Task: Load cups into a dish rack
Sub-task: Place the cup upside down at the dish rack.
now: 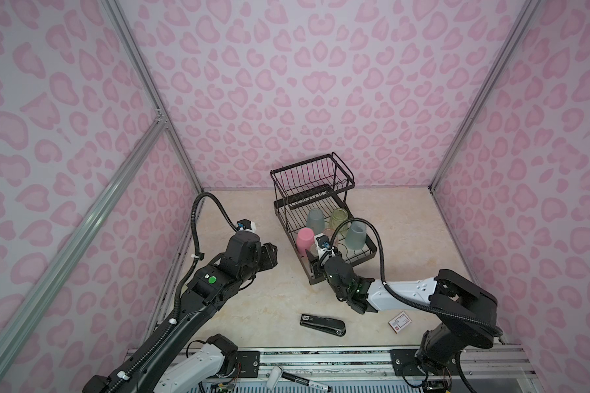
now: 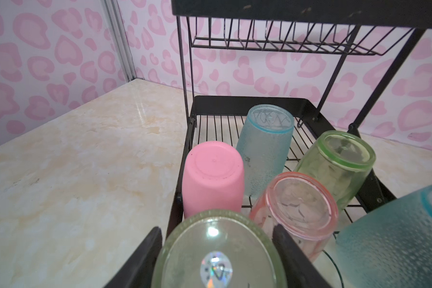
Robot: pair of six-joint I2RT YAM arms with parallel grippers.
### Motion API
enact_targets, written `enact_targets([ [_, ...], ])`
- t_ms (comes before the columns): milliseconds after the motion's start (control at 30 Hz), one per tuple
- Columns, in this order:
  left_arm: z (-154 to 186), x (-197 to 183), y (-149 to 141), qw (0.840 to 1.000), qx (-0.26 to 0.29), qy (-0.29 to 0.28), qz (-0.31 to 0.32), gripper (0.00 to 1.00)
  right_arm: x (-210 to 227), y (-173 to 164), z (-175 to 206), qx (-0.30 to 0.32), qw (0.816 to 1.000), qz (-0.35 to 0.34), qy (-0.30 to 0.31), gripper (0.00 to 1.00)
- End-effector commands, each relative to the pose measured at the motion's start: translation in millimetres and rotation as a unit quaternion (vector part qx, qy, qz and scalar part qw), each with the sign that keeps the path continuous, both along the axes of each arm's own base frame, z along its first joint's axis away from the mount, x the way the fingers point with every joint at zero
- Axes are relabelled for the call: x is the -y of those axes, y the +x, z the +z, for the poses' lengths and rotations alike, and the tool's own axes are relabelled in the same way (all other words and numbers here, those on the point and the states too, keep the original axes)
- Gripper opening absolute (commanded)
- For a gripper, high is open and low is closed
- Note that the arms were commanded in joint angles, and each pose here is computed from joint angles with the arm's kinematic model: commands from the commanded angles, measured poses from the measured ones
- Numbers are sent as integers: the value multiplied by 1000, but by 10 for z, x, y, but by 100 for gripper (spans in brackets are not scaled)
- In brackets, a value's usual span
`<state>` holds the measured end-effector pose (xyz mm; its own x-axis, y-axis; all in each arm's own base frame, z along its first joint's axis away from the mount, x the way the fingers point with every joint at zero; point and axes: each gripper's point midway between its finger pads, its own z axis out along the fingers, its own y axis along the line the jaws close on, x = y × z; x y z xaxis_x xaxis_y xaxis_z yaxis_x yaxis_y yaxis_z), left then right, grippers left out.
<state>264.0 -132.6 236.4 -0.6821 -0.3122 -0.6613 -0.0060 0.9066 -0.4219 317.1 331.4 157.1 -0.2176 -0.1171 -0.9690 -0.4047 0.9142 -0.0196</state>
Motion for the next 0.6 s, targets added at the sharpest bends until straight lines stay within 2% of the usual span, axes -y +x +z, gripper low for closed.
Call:
enact_targets([
  [0, -10, -40, -24, 1000, 0, 8, -2, 58, -31, 43, 95, 23, 999, -9, 21, 43],
  [567, 2, -138, -60, 1000, 1, 12, 6, 58, -1, 33, -276, 35, 999, -38, 2, 46],
])
